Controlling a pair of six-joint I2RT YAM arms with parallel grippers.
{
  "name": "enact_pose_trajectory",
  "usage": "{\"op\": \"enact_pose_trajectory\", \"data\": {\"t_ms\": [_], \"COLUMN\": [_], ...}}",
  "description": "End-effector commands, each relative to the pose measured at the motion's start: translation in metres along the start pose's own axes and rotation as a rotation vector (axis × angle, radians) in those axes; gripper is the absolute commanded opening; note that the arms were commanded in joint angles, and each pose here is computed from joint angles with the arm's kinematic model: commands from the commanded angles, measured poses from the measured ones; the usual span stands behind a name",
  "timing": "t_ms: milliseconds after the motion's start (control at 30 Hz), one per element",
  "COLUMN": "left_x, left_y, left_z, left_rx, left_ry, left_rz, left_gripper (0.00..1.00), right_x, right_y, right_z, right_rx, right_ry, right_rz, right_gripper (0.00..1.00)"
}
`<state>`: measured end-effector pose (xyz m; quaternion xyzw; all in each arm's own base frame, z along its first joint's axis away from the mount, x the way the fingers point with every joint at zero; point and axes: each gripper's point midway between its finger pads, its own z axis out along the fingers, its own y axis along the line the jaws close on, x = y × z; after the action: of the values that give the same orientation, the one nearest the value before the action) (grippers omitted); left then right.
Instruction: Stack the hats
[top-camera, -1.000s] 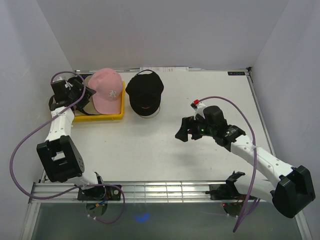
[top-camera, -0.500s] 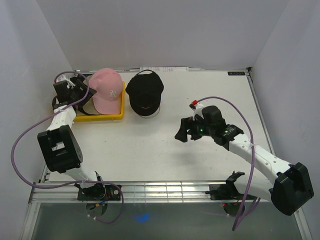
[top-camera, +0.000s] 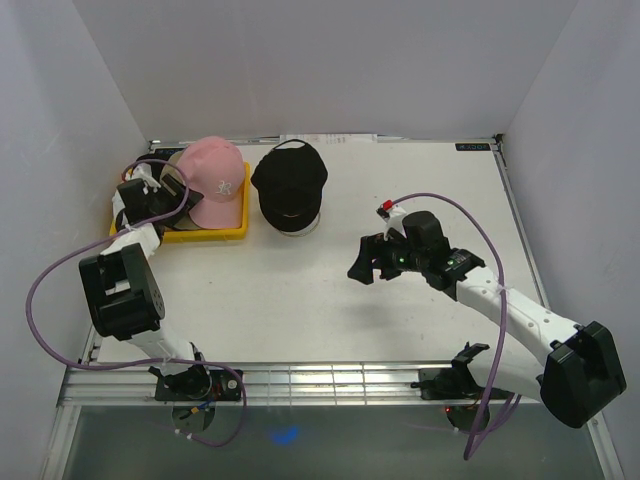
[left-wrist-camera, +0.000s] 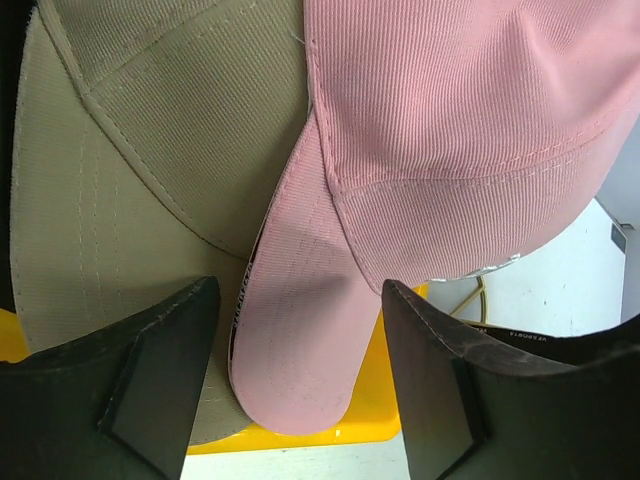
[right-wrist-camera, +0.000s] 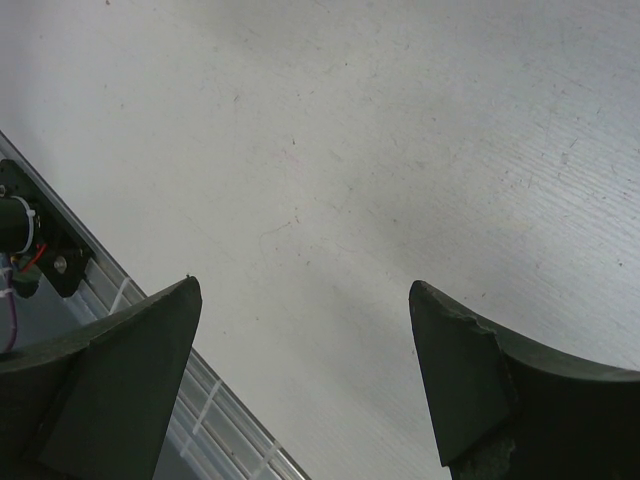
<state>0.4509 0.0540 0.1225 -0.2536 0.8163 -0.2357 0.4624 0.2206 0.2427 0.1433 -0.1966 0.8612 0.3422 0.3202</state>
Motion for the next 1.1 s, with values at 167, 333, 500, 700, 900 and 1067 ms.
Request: {"op": "enact_pose_trajectory", "data": {"t_ms": [167, 333, 500, 700, 900, 1067], "left_x": [0.003, 0.0, -0.006, -0.019, -0.028, -0.033], "left_y": [-0.008, -0.017, -0.026, -0.04, -0.052, -0.06], "left_z": [-0.005, -0.009, -0.013, -0.017, -0.02, -0.02], "left_rx": [0.068, 0.105, 0.131, 0.167, 0.202, 0.23], "left_ry": [-0.028, -0.043, -0.056, -0.074, -0.079, -0.07], "left_rz": [0.001, -0.011, -0.021, -0.026, -0.038, -0.071], "left_gripper": [0.73, 0.63, 0.46, 0.27, 0.11, 0.0], "right_x": [-0.007, -0.007, -0.007, -0.007, -0.006, -0.005], "right_y": [0.003, 0.003, 0.004, 0.004, 0.004, 0.003], "right_z": [0.004, 0.005, 0.005, 0.005, 0.004, 0.004], "right_rx": [-0.026, -0.03, -0.034, -0.035, -0.034, -0.028], "right_ry": [-0.03, -0.03, -0.029, -0.031, -0.031, -0.029], "right_rz": [-0.017, -0.011, -0.008, 0.0, 0.0, -0.001], "right_gripper": [0.9, 0.9, 0.9, 0.9, 0.9, 0.9]}}
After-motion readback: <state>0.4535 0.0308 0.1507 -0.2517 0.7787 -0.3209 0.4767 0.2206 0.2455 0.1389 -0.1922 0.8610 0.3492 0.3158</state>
